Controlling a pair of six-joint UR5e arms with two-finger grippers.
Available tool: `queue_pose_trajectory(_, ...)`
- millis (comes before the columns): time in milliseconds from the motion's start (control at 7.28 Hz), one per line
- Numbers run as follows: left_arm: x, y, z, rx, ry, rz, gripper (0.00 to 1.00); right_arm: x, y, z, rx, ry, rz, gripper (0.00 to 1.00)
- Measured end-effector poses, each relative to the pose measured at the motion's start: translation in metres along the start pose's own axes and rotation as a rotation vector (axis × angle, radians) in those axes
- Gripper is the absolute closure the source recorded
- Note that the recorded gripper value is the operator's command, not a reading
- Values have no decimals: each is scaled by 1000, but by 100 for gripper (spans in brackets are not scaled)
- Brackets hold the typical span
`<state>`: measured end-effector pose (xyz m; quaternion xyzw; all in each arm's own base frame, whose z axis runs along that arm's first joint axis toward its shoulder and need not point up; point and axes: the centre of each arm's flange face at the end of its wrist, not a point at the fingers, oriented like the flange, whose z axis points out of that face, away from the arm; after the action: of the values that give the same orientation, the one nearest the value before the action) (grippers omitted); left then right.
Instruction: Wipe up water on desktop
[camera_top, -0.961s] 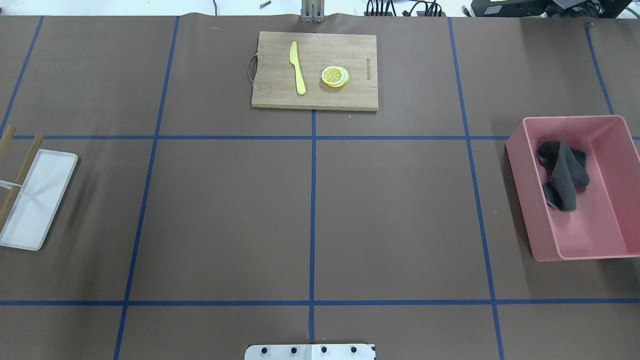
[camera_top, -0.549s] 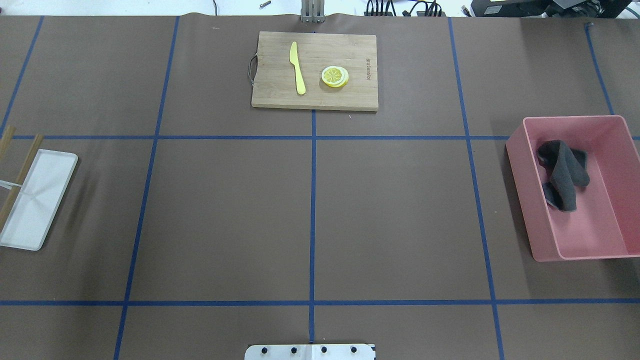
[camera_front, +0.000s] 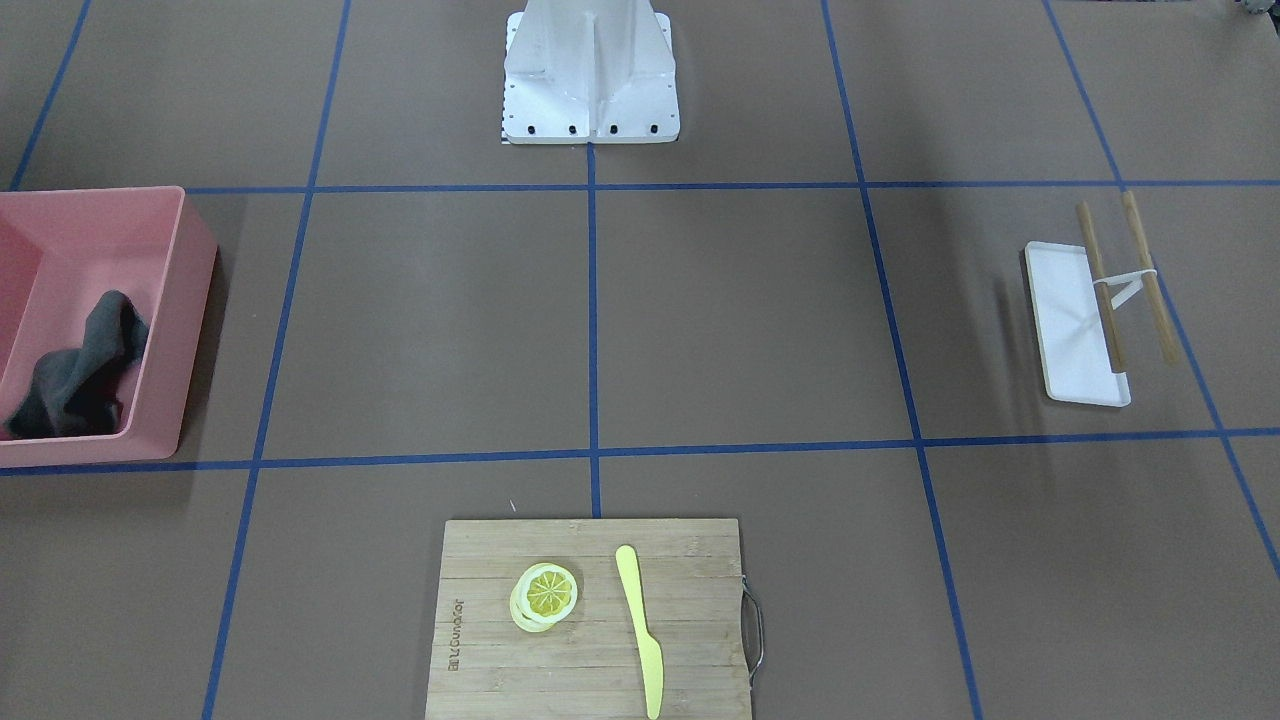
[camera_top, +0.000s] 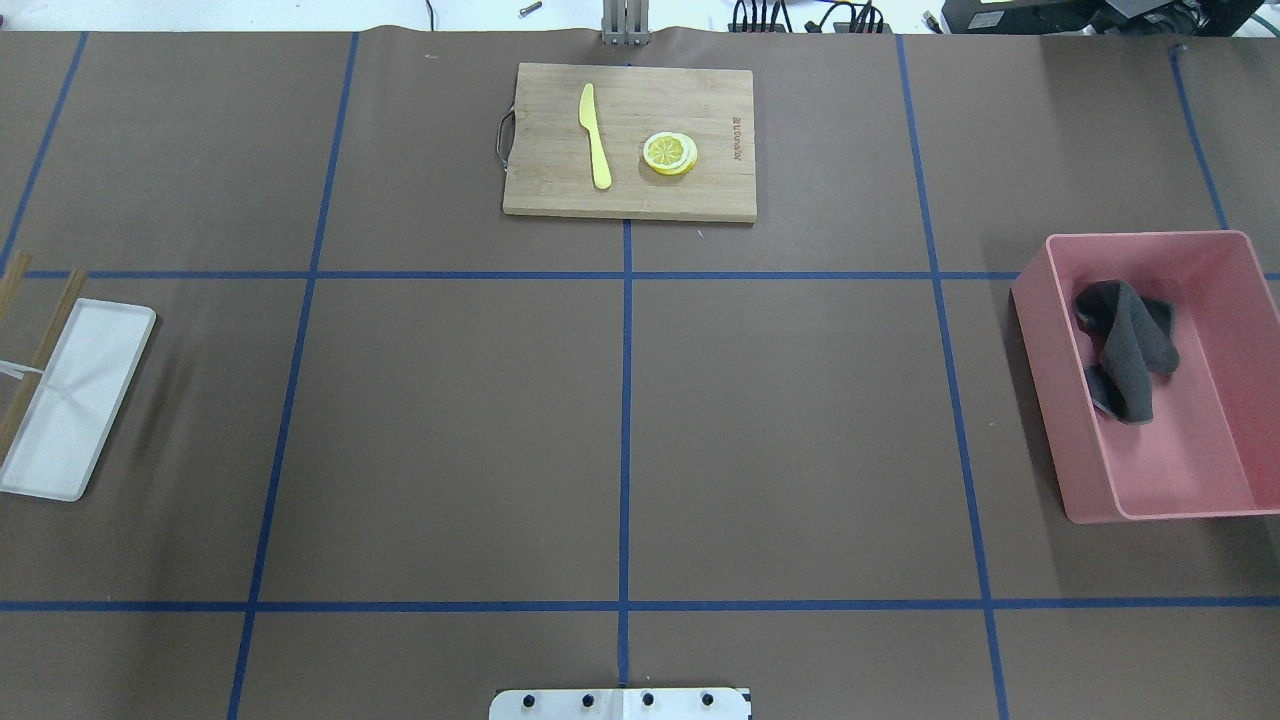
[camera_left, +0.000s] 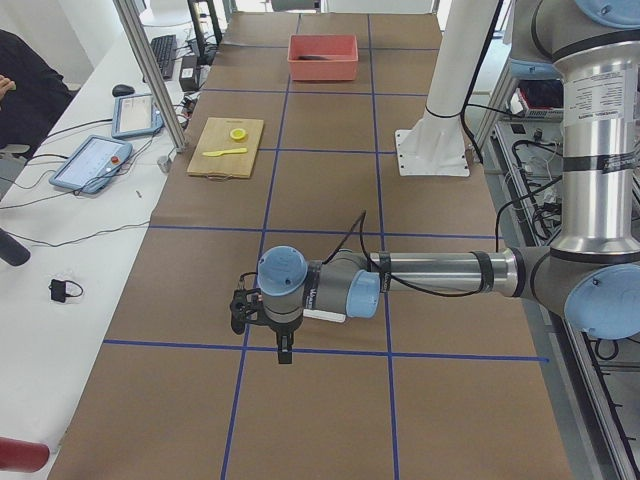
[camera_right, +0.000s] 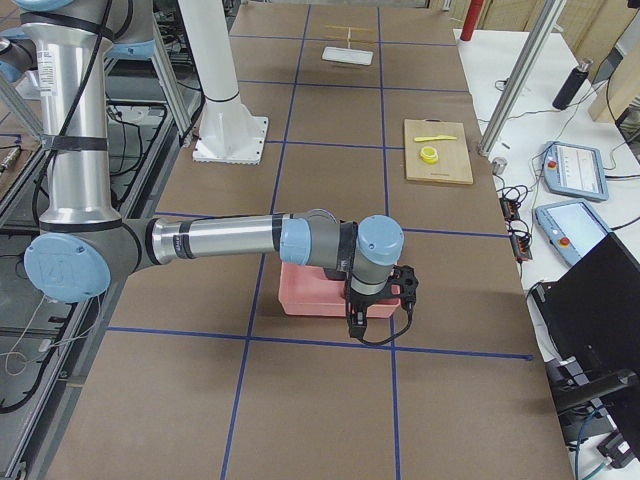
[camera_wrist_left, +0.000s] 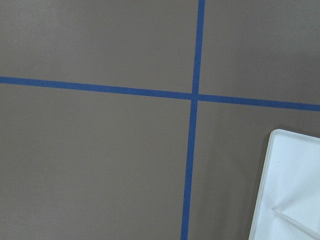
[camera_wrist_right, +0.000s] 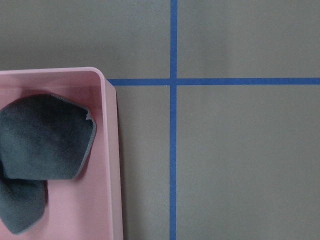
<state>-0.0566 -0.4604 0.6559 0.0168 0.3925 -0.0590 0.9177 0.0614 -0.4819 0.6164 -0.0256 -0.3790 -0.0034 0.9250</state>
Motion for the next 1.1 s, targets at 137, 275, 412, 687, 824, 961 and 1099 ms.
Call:
queue_pose_trajectory(137, 0, -2, -1, -2, -16, -4, 1, 0, 0, -1, -1, 0, 2, 0)
queue_pose_trajectory(275, 3, -6, -4, -6, -25, -8, 1, -1, 0, -1, -1, 0, 3, 0)
queue_pose_trajectory(412, 7, -11, -7, -12, -30, -15, 1, -1, 0, -2, -1, 0, 4, 0)
queue_pose_trajectory(687, 9, -14, -8, -22, -35, -25, 1, 0, 0, -2, -1, 2, 5, 0)
queue_pose_trajectory(824, 8, -14, -8, -24, -35, -26, 1, 0, 0, -2, 0, 3, 5, 0)
queue_pose_trajectory(961, 8, -14, -8, -25, -36, -27, 1, 0, 0, -2, -1, 4, 5, 0)
queue_pose_trajectory(1099, 9, -15, -9, -25, -36, -28, 1, 0, 0, -2, 0, 5, 5, 0)
